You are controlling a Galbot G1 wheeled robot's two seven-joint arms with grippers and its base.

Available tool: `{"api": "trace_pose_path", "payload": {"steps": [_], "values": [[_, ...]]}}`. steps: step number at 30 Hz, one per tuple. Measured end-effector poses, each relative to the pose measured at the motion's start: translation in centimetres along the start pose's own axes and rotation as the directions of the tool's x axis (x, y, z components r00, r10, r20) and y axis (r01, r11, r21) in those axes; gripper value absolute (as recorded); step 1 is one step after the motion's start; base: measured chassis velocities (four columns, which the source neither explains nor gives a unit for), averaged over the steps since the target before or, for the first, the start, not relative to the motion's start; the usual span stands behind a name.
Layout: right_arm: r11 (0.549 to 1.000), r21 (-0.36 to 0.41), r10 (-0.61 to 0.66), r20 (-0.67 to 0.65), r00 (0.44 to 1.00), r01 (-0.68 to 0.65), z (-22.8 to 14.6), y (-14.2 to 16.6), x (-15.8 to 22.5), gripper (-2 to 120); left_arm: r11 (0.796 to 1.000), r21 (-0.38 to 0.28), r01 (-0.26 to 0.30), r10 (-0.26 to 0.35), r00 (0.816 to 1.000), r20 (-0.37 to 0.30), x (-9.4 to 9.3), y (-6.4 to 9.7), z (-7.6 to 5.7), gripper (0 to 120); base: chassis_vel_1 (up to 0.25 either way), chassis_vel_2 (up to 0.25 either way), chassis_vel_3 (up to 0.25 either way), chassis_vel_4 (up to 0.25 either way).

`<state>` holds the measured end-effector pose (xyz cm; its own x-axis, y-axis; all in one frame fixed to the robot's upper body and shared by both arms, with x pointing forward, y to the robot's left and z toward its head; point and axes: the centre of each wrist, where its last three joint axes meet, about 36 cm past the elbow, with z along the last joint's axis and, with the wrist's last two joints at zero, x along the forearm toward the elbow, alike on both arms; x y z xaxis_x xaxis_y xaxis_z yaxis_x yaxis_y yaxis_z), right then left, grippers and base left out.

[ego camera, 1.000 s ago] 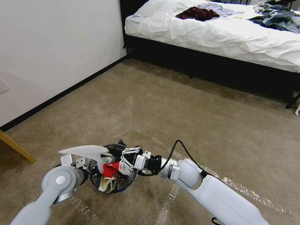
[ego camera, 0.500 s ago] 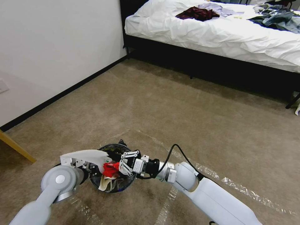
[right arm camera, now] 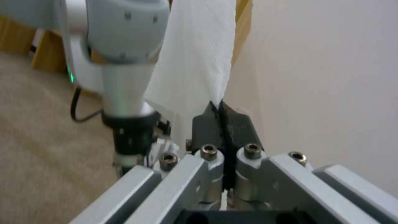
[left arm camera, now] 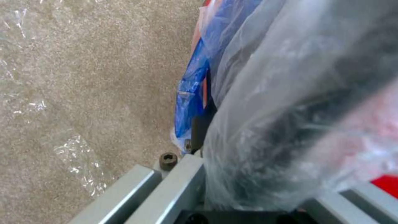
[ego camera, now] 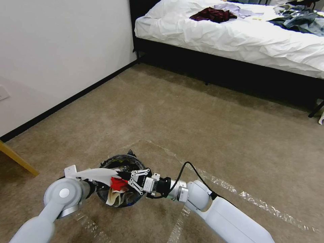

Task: Pick up the trash bin and place the garbage on the floor into it.

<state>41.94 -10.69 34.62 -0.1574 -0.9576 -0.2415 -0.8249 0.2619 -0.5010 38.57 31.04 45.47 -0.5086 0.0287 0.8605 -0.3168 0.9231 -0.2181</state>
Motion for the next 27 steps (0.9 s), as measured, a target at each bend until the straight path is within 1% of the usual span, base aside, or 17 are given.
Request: {"api": "trace_pose_path", "payload": {"steps": [10, 14, 27], "values": [[1.0, 0.018, -0.013, -0.043, 0.999, 0.014, 2.7, -0.5, 1.2, 0, 1.0, -0.001, -0.006, 0.006, 1.0, -0.002, -0.1, -0.1, 0.1, 0, 0.0, 0.0, 0.0, 0.0], [1.0, 0.013, -0.017, -0.059, 0.998, 0.018, 3.6, -0.3, 1.6, 0, 1.0, -0.002, -0.008, 0.008, 1.0, -0.003, 0.0, -0.1, 0.2, 0, 0.0, 0.0, 0.0, 0.0], [1.0, -0.007, -0.007, -0.076, 0.997, 0.006, 5.8, 0.6, 0.8, 0, 1.0, -0.004, -0.009, 0.009, 1.0, -0.008, 0.1, 0.0, 0.4, 0, 0.0, 0.0, 0.0, 0.0]]}}
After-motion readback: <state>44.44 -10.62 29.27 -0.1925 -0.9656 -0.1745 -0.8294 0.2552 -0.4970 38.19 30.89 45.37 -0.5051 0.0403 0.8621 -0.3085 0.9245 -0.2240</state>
